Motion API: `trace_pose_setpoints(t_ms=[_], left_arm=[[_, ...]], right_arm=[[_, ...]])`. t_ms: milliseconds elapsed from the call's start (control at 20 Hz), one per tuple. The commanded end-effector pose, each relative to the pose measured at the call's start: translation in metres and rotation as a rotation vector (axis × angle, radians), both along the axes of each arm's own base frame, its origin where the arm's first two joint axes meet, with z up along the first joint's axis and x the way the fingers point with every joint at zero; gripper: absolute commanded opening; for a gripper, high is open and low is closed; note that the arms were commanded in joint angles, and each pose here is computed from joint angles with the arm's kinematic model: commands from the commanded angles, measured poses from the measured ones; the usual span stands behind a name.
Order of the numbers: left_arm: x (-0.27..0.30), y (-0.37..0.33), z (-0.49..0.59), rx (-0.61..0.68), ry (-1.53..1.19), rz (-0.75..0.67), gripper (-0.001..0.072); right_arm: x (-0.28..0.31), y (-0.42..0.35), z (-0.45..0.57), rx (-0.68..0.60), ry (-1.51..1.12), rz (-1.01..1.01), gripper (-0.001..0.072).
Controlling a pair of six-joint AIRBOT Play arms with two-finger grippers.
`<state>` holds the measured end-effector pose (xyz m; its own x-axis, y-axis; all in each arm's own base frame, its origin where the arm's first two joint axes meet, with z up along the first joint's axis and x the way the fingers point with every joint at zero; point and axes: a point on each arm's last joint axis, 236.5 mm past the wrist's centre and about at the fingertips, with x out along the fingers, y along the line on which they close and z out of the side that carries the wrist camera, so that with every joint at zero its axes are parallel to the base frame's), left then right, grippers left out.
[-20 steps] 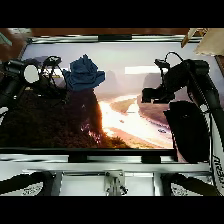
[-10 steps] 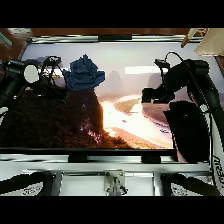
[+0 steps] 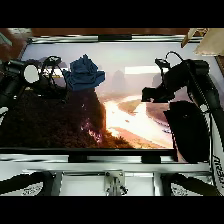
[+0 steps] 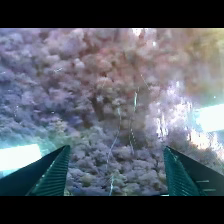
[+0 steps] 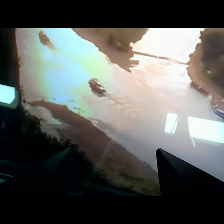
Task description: Fold the shirts.
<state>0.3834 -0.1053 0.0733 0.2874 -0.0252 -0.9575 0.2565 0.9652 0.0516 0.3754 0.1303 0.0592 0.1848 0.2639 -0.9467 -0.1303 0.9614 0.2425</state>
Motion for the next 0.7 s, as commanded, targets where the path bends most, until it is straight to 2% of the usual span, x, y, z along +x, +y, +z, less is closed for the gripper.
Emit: trace_pose_setpoints(t_ms=[0,650], left_arm=[[0.0,0.0,0.0,0.0,0.0,-0.001,0.0676],[0.001,0.0,0.0,-0.001,-0.002,-0.001,0.0675]], right_arm=[[0.011,0.002,0.003,0.011,-0.046,-0.011,0.0627],[0.023,0.004,0.007,0.025,-0.099,-0.023,0.0627]])
